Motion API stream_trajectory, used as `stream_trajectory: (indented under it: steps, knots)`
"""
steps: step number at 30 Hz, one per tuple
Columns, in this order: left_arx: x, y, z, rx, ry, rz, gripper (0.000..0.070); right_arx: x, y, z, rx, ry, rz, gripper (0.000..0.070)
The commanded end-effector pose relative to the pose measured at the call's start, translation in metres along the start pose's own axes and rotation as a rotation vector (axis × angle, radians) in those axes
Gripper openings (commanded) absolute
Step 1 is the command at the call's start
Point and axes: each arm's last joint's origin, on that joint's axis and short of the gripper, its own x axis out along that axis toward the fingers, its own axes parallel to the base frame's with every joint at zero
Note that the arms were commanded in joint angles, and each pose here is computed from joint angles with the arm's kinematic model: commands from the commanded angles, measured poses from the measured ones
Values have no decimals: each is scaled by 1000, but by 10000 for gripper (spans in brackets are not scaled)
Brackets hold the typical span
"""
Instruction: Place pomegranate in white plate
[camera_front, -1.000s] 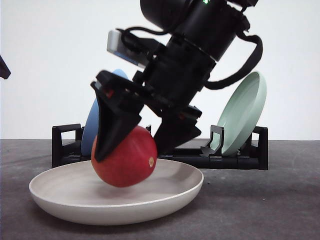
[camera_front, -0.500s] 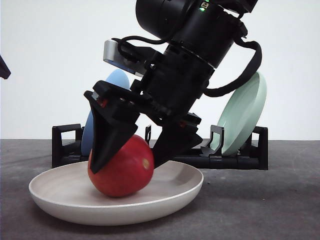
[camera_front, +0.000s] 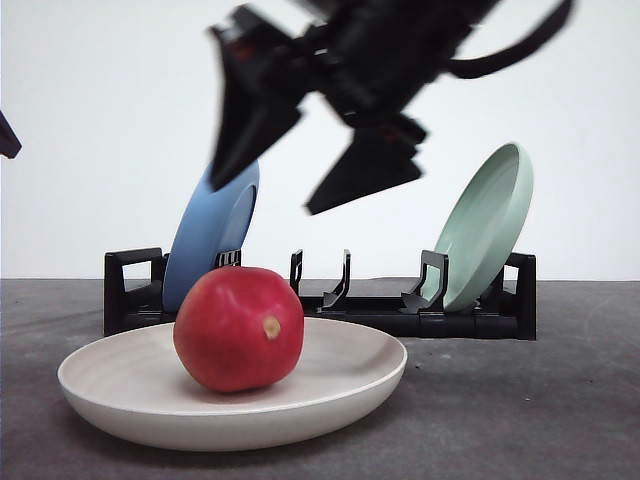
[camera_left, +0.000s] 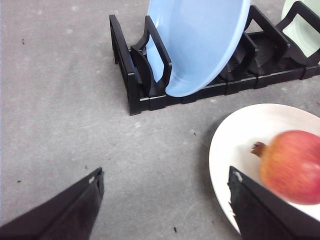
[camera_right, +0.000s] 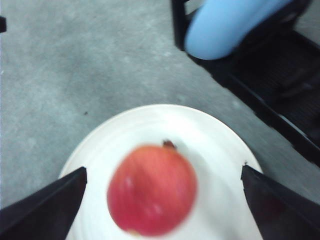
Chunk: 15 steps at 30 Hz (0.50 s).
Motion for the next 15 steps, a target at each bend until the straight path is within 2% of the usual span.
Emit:
stream_trajectory:
  steps: [1, 7, 15]
  knots:
    - [-1, -1, 3, 6, -12, -6, 470, -9, -5, -1, 0, -25, 1, 613]
    - [-1, -1, 4, 6, -15, -6, 470, -50, -29, -15, 65, -102, -67, 613]
    - [-1, -1, 4, 6, -15, -6, 470, -89, -50, -55, 171, -174, -190, 610]
